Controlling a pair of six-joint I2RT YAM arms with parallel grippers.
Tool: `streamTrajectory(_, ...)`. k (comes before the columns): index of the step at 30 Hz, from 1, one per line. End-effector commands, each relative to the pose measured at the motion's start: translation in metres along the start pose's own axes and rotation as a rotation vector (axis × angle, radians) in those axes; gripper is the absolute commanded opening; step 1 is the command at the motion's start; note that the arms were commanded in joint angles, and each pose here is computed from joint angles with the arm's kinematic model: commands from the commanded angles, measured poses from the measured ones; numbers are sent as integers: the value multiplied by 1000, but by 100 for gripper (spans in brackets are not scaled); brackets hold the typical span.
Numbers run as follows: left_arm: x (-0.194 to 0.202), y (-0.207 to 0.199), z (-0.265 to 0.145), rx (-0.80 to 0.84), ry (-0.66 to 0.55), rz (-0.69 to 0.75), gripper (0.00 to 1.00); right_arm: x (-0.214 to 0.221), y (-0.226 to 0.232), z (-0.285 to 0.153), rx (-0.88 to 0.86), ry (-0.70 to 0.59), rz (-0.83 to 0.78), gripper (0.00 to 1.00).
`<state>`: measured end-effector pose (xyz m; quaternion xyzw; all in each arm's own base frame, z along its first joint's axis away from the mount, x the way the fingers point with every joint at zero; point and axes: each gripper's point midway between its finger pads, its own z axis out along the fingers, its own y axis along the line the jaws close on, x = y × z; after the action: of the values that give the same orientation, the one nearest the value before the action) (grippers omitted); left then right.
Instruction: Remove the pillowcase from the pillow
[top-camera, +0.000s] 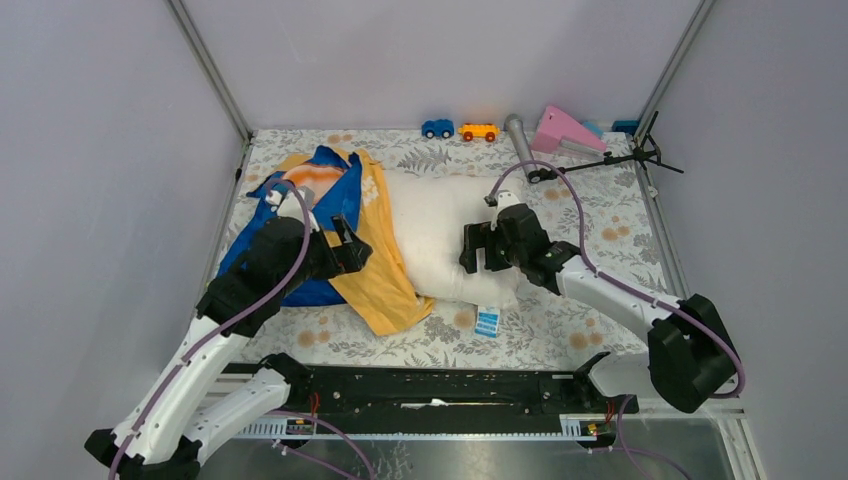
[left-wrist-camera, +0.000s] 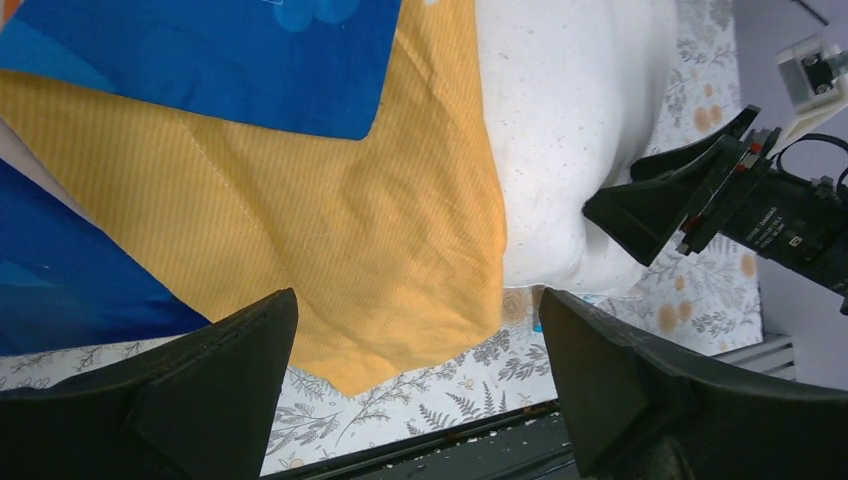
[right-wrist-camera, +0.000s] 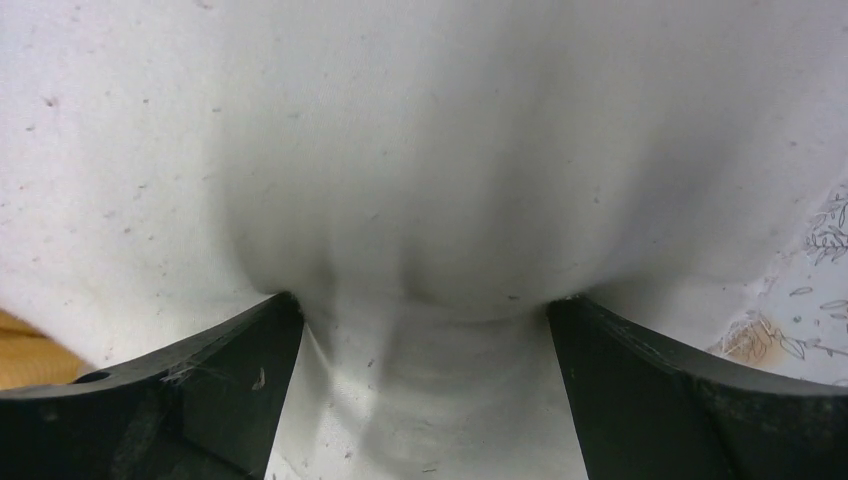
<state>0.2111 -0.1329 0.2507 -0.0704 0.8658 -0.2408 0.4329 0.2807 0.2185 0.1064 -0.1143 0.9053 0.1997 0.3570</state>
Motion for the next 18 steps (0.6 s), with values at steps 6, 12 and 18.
streamTrajectory(6,3,-20,35,-51,-17,84,99,0,-9,34,22,-111,37,100)
streamTrajectory(12,10,-31,62,-123,6,169,99,6,-5,39,-13,-100,44,100)
streamTrajectory(18,38,-12,100,-158,-16,141,99,2,-10,31,12,-143,51,81)
